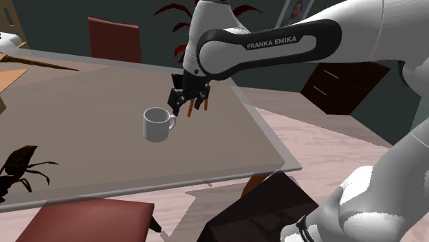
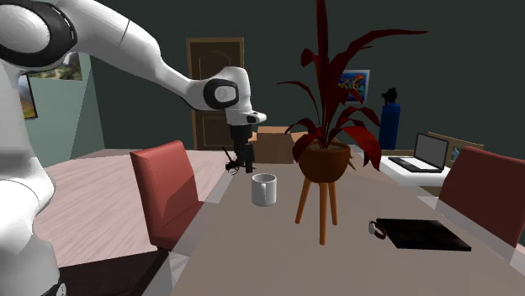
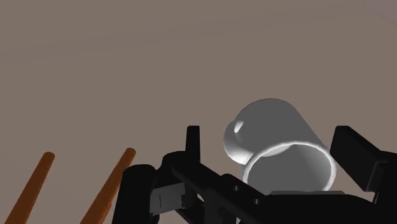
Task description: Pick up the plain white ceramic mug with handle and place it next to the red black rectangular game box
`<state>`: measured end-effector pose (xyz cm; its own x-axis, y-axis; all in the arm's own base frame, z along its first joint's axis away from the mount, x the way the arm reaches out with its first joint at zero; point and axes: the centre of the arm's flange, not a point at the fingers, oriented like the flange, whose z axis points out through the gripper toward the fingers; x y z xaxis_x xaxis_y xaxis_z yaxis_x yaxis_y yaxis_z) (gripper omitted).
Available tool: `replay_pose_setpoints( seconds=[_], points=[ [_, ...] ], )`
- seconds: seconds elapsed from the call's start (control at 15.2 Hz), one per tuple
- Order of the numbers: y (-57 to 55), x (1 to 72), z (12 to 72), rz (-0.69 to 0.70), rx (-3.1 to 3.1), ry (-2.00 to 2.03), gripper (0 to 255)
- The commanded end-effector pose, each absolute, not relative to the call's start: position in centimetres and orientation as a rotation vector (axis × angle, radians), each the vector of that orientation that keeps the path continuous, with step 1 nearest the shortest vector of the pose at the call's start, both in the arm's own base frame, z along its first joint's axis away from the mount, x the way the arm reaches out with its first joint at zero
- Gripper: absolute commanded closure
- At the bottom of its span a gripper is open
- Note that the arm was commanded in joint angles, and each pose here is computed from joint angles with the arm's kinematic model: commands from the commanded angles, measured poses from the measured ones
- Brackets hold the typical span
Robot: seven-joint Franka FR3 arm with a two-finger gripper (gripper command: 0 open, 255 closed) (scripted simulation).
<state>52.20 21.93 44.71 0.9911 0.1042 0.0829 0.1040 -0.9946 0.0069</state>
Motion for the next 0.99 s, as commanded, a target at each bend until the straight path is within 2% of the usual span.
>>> replay_pose_setpoints(
  seconds=[0.0,0.59,0.92],
  points=[
    [24.1,53.9,43.8,0.131,3.132,0.167,0],
    [32.7,60.4,38.7,0.127,3.128,0.189,0],
    [32.9,60.8,36.5,0.127,3.128,0.189,0]
  ],
)
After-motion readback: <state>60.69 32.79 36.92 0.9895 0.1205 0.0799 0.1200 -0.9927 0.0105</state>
